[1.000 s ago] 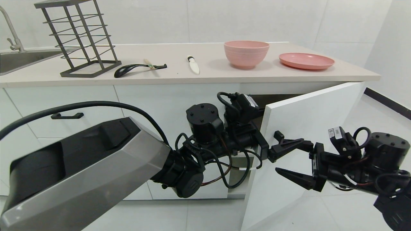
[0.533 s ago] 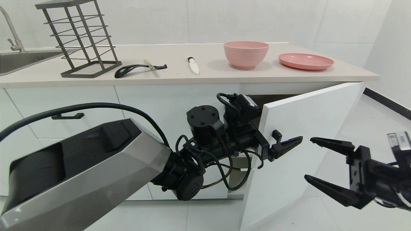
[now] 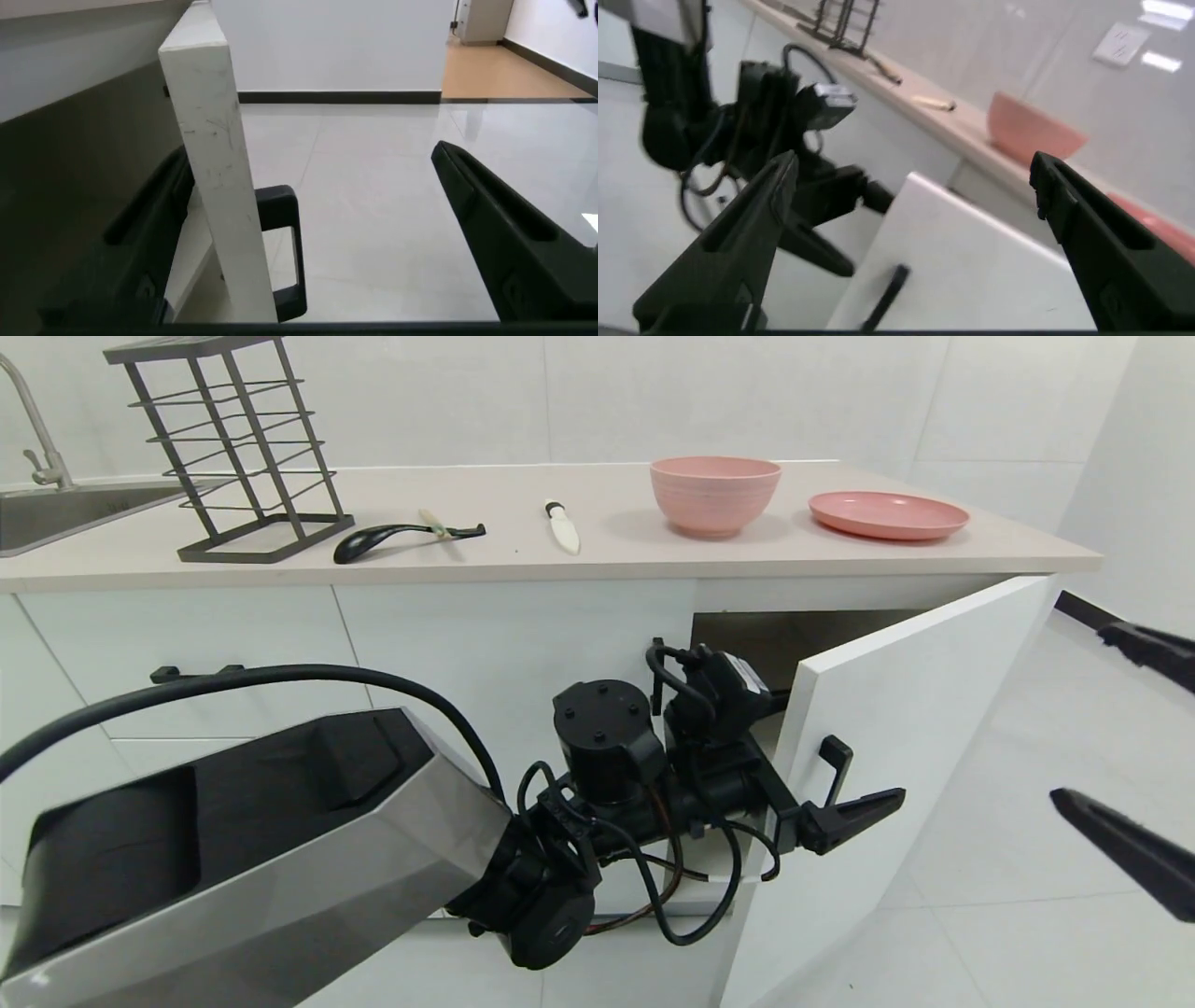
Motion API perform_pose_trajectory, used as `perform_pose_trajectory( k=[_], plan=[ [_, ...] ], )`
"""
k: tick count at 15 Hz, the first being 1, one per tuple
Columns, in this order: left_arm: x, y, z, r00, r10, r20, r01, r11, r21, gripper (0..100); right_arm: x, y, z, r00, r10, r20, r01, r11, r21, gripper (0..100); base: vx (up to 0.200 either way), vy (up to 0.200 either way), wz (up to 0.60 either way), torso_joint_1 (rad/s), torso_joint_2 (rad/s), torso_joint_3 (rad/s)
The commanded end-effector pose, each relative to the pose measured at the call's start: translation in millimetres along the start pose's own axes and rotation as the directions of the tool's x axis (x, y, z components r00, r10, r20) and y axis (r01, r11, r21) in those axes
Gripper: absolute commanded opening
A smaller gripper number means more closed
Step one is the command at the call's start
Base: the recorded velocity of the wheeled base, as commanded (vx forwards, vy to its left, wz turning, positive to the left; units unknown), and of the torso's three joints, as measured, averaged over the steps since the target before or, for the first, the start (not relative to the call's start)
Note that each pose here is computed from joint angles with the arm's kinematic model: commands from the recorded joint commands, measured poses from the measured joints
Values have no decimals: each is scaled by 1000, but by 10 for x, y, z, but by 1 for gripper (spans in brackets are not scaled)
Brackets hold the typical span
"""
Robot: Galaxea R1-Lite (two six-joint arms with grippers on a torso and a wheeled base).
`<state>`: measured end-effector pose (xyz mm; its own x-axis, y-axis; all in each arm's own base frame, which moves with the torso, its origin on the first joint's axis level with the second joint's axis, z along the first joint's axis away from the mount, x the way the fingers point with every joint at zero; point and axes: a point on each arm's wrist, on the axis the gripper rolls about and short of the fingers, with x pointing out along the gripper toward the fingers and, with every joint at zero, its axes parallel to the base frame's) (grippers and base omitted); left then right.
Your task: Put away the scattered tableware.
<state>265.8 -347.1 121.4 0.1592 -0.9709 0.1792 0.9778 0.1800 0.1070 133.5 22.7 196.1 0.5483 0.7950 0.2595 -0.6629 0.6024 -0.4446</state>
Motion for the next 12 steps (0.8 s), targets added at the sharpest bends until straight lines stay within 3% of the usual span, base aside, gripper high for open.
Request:
perform_pose_trajectory(
  k=[1,5,12],
  plan=[
    [27,-71,1,1000,-16,4,16,1000,-2,100,-4,-39,107,999,-15,31,17,999,-51,100,0,0,0,0,0,0],
    [145,-290,-17,997,-73,16,74,997,-29,100,21,-78,169,998,-17,54,22,997,-79,100,0,0,0,0,0,0],
    [250,-481,-154,991,-136,9,137,989,-49,100,76,-149,274,995,-12,95,24,992,-123,100,0,0,0,0,0,0]
  ],
)
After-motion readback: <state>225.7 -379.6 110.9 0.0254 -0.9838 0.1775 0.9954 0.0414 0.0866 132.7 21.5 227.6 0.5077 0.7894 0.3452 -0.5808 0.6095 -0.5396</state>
